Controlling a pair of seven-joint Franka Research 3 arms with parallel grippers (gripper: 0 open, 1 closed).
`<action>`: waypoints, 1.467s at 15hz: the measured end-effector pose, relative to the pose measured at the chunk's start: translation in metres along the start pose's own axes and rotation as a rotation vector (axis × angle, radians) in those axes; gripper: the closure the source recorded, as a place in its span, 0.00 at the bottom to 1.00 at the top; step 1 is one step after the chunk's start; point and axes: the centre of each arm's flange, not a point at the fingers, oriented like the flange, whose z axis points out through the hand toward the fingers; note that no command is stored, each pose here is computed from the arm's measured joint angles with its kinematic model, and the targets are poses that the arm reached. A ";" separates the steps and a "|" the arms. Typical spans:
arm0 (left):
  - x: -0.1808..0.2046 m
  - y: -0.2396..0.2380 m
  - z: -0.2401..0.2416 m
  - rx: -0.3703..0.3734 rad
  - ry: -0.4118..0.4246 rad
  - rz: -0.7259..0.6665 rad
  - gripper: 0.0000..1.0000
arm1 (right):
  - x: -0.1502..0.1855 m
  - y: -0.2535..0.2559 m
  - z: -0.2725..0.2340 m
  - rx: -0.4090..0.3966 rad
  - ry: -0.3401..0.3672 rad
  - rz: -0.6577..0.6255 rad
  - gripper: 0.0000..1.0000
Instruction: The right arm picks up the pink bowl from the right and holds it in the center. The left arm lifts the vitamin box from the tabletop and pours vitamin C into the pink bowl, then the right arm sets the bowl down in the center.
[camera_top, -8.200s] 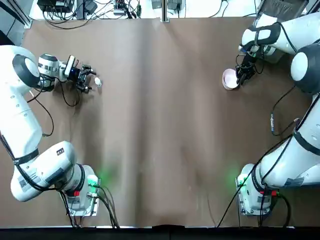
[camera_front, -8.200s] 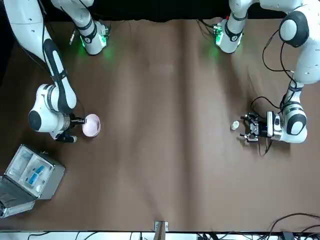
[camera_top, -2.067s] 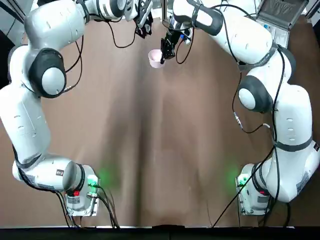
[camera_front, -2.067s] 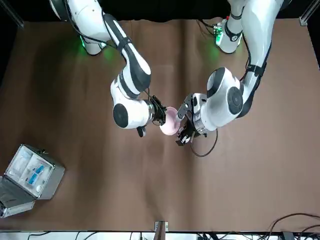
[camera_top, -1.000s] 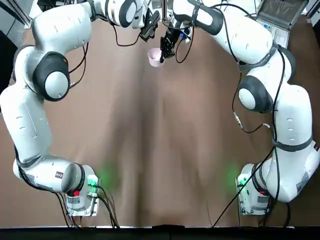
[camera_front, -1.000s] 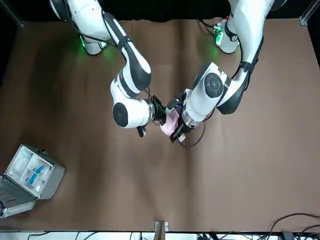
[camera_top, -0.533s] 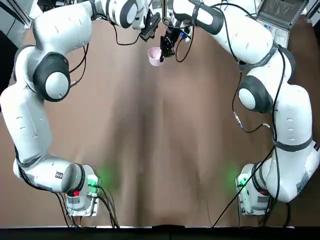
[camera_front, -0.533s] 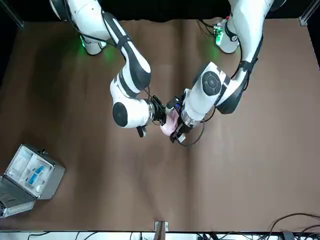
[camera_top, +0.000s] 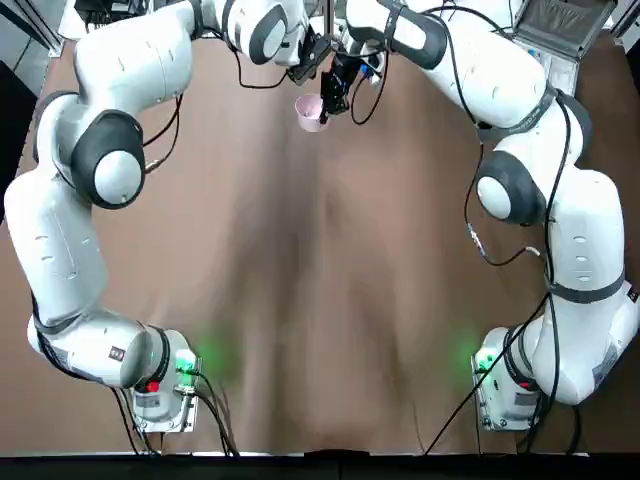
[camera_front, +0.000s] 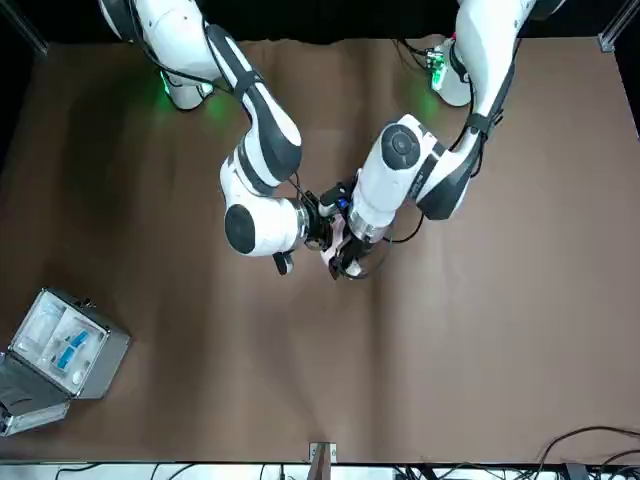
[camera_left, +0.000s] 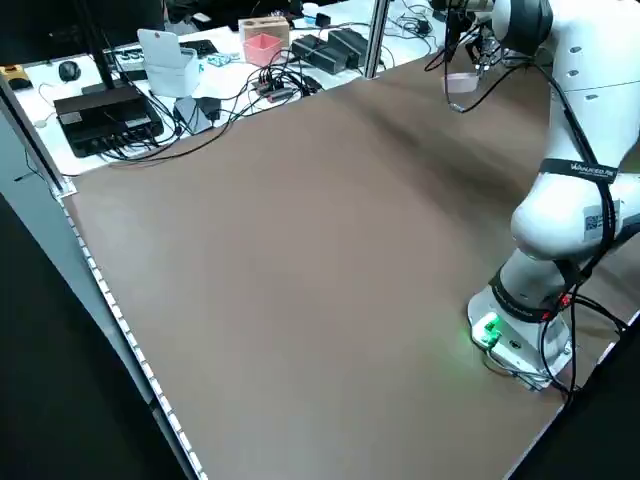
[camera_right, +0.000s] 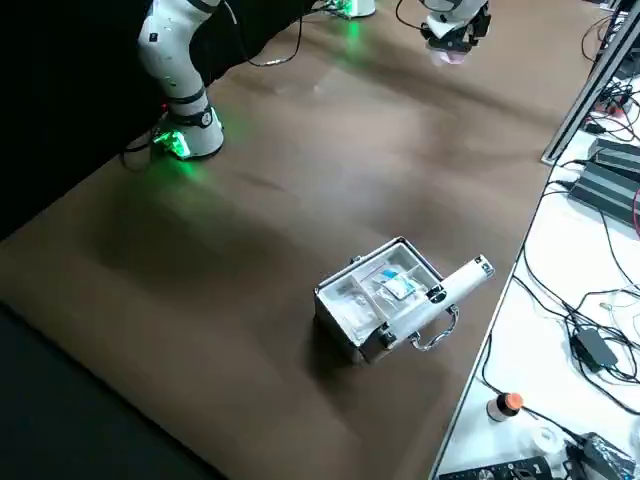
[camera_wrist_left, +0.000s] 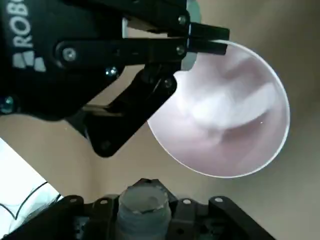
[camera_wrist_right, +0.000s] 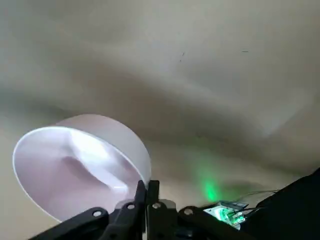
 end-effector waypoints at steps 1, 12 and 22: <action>0.002 -0.001 0.000 -0.003 -0.012 0.013 0.90 | 0.000 0.000 0.000 0.000 0.000 0.000 0.98; 0.005 0.004 0.002 -0.033 -0.110 0.116 0.90 | 0.000 0.000 0.001 -0.003 0.000 -0.018 0.98; 0.031 0.007 -0.011 0.029 -0.193 0.237 0.90 | -0.002 0.001 0.001 -0.004 -0.003 -0.048 0.98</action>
